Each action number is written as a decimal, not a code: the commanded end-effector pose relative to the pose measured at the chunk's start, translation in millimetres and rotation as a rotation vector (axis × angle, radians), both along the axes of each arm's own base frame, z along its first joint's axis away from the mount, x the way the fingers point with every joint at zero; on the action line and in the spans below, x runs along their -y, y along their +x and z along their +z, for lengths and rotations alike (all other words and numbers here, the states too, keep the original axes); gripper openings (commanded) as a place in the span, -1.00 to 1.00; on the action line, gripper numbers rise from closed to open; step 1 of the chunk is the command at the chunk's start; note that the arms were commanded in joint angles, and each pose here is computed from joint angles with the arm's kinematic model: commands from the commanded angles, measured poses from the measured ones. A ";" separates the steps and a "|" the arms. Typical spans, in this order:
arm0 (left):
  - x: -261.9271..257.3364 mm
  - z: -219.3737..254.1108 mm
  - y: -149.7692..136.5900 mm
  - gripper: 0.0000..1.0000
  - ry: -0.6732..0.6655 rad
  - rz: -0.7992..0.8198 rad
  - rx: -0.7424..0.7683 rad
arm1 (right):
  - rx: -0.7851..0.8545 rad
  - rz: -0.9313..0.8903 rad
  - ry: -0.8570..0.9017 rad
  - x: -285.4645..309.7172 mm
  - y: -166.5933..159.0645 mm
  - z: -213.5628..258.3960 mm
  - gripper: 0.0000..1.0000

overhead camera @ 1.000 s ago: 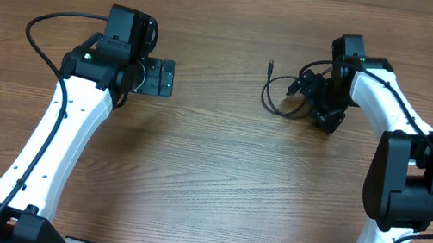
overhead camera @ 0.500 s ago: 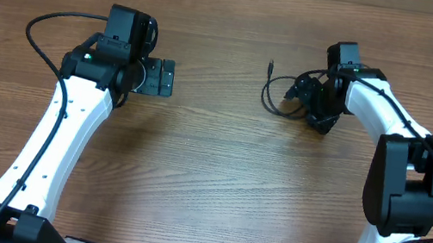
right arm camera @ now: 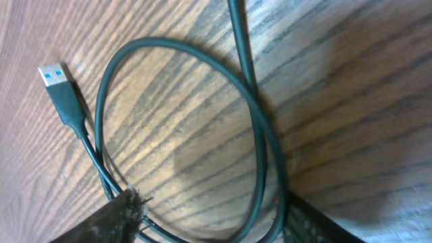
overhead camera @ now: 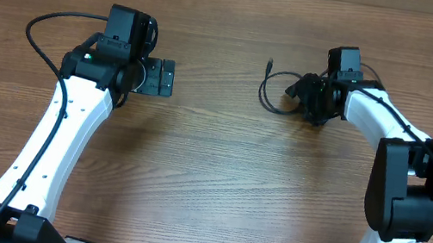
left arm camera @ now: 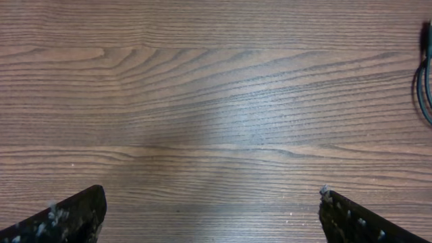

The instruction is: Untangle cables

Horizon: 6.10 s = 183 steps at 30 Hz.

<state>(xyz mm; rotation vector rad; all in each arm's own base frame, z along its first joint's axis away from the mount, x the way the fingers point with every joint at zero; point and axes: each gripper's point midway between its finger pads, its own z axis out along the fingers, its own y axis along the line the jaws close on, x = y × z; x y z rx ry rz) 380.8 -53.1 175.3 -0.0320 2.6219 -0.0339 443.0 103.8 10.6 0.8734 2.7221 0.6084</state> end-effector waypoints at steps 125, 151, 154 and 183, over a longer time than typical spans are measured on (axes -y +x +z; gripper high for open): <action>-3.5 8.5 2.1 0.99 0.018 -0.008 0.027 | 0.402 1.155 -0.392 -19.8 77.9 5.3 0.72; -3.6 8.6 2.0 0.99 0.018 -0.008 0.027 | 0.084 0.376 -0.647 249.2 87.6 -16.7 -0.65; -3.6 8.4 2.0 0.99 0.018 -0.008 0.027 | 0.023 0.213 -0.611 297.8 65.2 -19.1 -0.68; -3.5 8.6 2.1 0.99 0.018 -0.008 0.027 | 0.154 0.001 -0.456 345.9 39.6 172.2 0.02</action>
